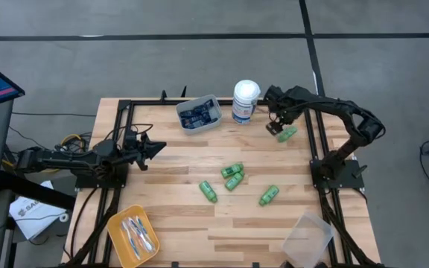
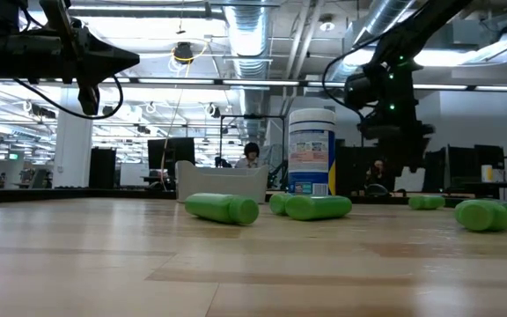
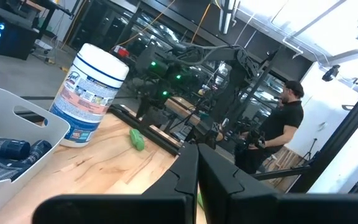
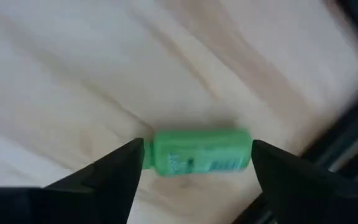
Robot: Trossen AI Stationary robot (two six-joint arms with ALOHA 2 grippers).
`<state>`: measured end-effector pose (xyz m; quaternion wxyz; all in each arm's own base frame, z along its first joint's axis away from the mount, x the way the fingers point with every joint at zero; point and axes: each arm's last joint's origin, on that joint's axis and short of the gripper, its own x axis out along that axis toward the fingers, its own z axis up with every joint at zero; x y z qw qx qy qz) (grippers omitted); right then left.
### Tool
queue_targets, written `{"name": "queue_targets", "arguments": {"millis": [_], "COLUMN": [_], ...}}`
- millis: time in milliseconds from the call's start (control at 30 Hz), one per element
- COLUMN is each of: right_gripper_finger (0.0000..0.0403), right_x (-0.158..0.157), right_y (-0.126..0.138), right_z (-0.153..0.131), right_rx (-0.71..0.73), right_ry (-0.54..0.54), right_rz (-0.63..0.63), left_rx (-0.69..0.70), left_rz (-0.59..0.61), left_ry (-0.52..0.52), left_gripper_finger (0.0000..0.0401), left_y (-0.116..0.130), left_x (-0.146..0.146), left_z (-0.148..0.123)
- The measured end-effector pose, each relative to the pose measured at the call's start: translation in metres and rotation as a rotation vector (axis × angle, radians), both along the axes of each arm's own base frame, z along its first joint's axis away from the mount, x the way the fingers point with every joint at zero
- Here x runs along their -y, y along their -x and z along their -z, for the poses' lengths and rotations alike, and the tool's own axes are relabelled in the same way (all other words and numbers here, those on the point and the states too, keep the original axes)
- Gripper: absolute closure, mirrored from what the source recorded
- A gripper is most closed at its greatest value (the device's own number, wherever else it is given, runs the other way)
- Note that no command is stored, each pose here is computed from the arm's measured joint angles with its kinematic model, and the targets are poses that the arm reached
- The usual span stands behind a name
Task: Pick & Place Travel size toiletries
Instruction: Put the green shampoo into the transparent bin
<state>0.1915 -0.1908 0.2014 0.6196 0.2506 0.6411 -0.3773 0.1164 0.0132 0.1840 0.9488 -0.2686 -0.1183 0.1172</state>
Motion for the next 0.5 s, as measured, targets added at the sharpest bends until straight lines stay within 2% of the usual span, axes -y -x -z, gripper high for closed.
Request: {"name": "queue_targets", "arguments": {"millis": [100, 167, 333, 500], "right_gripper_finger": [0.0112, 0.0115, 0.0117, 0.0117], "right_x": [-0.004, -0.008, -0.016, -0.031], "right_y": [0.002, 0.002, -0.008, -0.018], "right_z": [0.000, 0.000, 0.000, 0.000], "right_rx": [0.010, 0.012, 0.101, 0.094], "right_ry": [-0.014, -0.029, -0.089, -0.108], "right_rz": [0.275, 0.366, 0.511, 0.548], "left_rx": [0.002, 0.002, 0.004, 0.009], "left_rz": [0.000, 0.000, 0.000, 0.000], "left_ry": [0.000, 0.000, 0.000, -0.001], "left_gripper_finger": [0.0399, 0.0399, 0.0399, 0.0399], "left_y": [0.000, 0.000, 0.000, 0.000], "left_x": [0.000, 0.000, 0.000, 0.000], "left_z": [0.000, 0.000, 0.000, -0.001]}}
